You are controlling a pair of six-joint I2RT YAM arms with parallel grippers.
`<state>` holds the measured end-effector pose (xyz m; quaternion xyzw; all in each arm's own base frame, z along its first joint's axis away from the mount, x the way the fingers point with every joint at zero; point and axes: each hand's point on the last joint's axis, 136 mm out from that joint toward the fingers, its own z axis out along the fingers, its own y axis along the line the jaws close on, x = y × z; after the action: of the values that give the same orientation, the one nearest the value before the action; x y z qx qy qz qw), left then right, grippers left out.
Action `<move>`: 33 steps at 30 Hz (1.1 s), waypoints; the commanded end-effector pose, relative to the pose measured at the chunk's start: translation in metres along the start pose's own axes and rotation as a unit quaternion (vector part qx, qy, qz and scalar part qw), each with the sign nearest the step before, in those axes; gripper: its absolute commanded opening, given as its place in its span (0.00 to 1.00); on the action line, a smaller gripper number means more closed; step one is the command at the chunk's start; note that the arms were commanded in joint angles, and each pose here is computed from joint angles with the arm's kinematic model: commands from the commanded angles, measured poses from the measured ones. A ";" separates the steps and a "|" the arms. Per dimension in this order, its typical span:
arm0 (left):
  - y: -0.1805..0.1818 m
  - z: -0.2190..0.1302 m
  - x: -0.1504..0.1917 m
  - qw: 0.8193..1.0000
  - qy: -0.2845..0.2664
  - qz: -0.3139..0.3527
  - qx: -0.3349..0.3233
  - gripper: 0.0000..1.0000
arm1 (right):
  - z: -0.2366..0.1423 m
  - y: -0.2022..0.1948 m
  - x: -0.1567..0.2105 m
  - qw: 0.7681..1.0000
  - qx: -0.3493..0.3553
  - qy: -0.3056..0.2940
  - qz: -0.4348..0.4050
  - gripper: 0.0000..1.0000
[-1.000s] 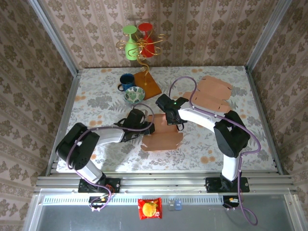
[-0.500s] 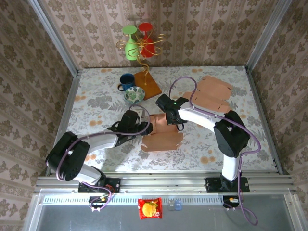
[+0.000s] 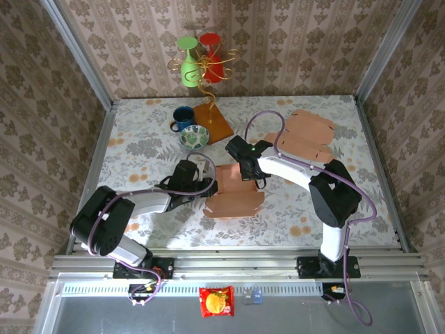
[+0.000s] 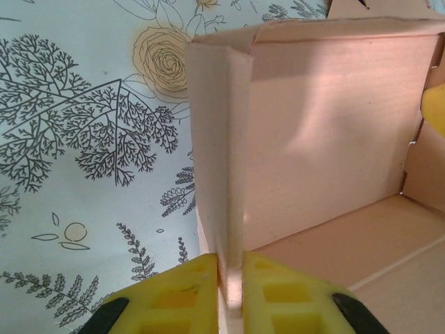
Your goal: Fold the paper box
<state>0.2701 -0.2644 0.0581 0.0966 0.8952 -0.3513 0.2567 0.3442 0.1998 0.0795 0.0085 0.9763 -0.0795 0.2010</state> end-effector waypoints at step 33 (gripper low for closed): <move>0.010 0.020 0.012 0.990 0.046 0.038 -0.130 0.07 | 0.001 0.001 0.001 1.000 -0.001 0.006 0.005 0.00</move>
<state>0.2754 -0.2735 0.0401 0.1087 0.9316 -0.2375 0.2526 0.3439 0.1986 0.0784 0.0117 0.9778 -0.0754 0.1952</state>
